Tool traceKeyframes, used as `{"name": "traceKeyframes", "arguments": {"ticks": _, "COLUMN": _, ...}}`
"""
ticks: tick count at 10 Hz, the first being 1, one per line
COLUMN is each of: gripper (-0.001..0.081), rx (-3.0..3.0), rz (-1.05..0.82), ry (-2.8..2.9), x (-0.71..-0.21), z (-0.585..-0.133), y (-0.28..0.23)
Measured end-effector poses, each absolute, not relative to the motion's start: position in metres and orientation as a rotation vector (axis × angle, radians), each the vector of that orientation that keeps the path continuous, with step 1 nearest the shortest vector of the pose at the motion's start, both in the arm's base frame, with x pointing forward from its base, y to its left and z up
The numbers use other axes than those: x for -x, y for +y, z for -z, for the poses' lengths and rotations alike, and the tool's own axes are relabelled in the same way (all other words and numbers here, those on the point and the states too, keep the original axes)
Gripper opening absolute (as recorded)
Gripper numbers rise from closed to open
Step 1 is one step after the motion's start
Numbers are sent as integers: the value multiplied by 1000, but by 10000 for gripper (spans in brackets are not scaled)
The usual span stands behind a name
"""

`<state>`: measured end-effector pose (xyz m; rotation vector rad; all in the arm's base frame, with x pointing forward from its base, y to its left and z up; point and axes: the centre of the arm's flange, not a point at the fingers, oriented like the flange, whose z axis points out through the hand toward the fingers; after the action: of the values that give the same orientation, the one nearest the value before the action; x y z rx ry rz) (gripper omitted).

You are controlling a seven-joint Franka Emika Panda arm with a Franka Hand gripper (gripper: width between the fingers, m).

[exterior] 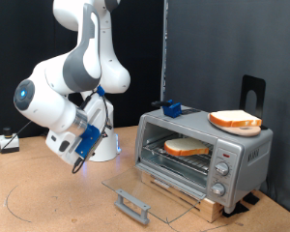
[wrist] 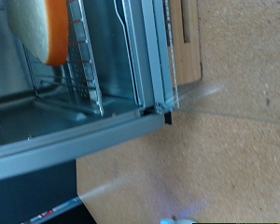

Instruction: Make a piece of toast with the oven

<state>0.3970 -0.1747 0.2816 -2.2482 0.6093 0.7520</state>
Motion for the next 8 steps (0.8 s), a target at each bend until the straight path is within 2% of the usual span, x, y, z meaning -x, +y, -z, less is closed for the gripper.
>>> {"name": "traceKeyframes", "arguments": {"ticks": 4, "gripper": 807, "rx": 2223, "rz": -718, "ry": 648, "x": -409, "z": -240, "y": -178}}
{"name": "traceKeyframes", "arguments": {"ticks": 8, "gripper": 807, "rx": 2195, "rz": -767, "ry": 586, "x": -404, "z": -228, "y": -176}}
